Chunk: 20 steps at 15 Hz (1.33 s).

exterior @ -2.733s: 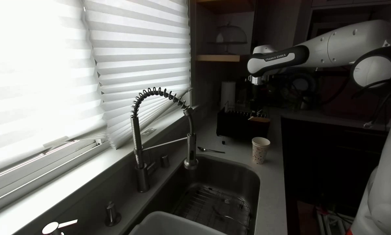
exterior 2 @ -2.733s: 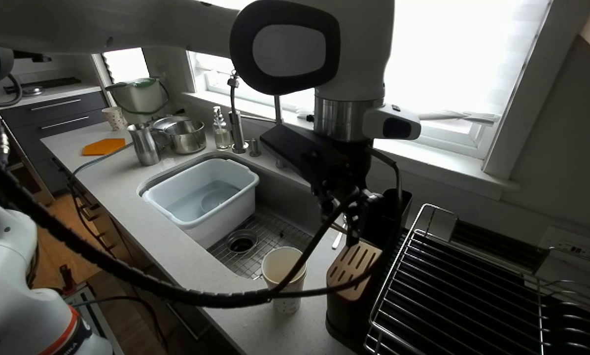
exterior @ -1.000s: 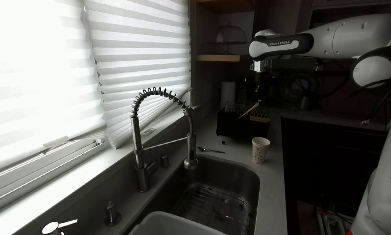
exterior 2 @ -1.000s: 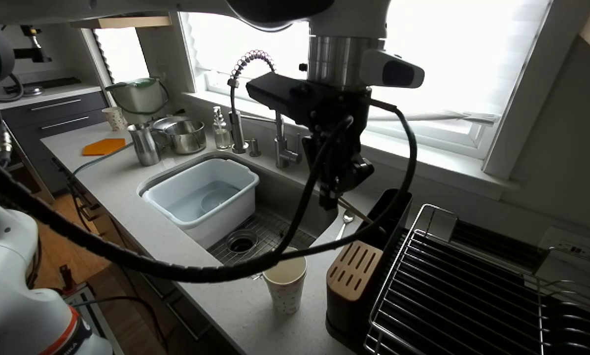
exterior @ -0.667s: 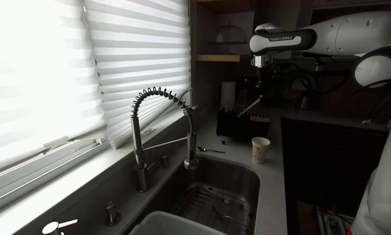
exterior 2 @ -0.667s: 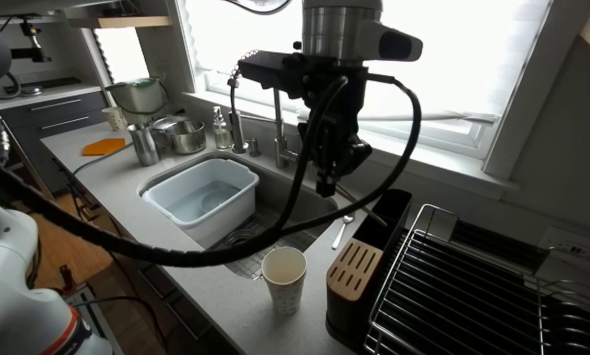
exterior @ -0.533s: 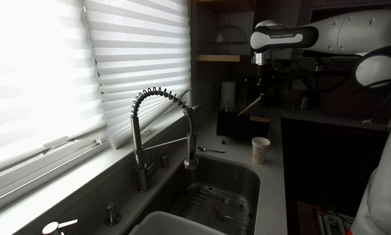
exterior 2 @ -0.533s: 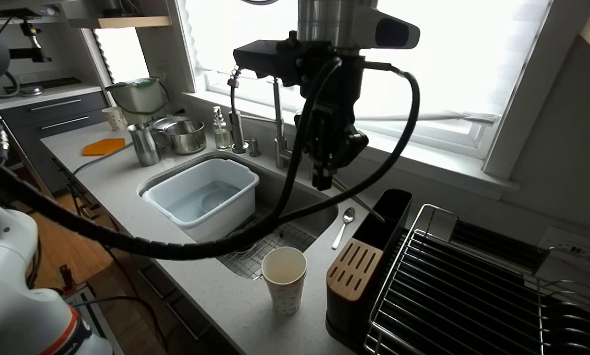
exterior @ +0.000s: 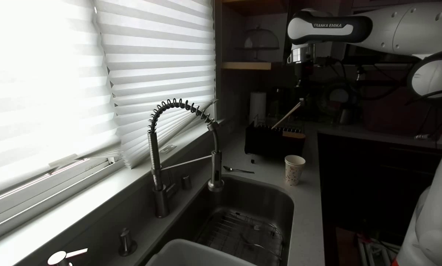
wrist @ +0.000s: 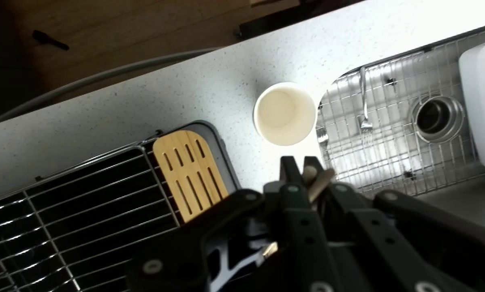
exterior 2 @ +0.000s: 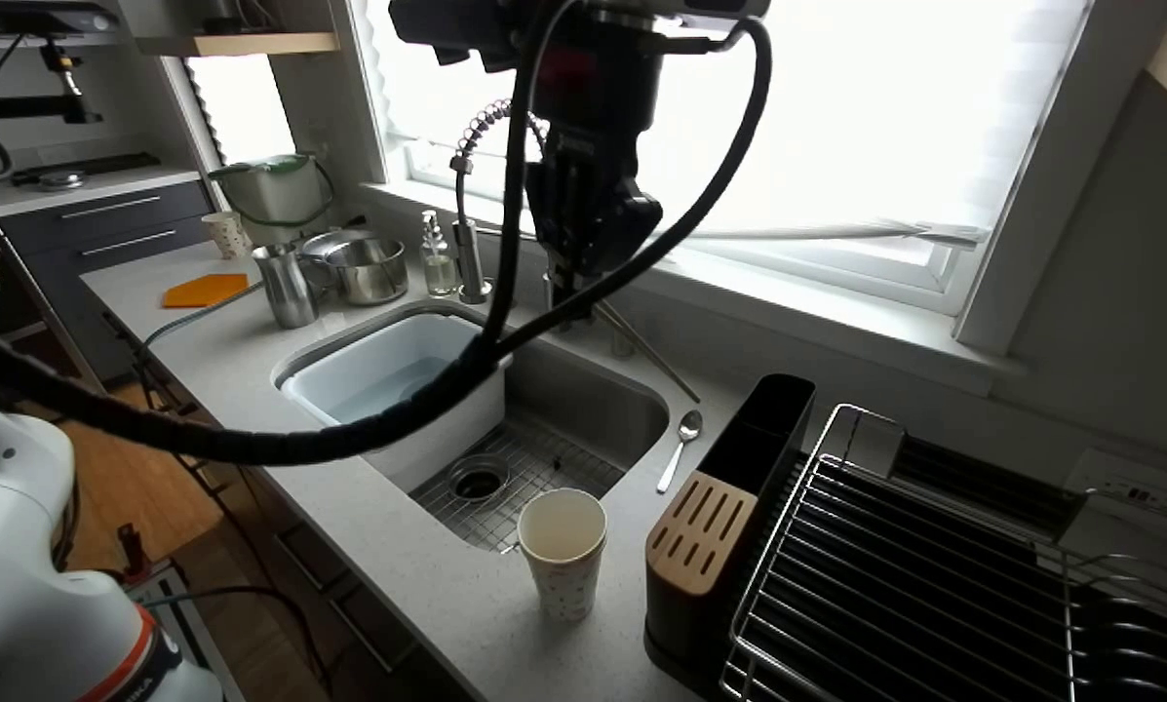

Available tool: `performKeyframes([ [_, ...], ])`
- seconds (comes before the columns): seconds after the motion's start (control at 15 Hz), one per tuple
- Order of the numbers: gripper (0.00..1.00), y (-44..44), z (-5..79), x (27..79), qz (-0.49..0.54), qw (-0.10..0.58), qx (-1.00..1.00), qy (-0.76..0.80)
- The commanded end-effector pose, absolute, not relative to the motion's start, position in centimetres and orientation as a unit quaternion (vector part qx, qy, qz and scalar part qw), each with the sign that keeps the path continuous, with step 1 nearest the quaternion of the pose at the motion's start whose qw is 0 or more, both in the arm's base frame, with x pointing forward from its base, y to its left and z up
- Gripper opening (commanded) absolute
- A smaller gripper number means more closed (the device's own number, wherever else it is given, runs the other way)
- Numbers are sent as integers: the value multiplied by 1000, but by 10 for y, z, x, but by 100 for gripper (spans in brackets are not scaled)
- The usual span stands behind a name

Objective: Put the chopping sticks in the cup

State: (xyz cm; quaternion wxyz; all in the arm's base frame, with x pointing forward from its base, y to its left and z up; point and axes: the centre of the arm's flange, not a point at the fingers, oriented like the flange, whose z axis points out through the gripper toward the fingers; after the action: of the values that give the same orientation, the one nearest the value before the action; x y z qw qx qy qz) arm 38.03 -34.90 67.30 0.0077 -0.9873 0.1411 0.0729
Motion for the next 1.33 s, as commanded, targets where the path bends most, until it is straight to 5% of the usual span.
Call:
performKeyframes([
  [0.0, 2, -333, 681, 375, 95, 55, -987, 116],
  [0.4, 2, -330, 653, 376, 174, 119, -973, 89],
  [1.27, 2, -360, 606, 369, 266, 114, -953, 95],
])
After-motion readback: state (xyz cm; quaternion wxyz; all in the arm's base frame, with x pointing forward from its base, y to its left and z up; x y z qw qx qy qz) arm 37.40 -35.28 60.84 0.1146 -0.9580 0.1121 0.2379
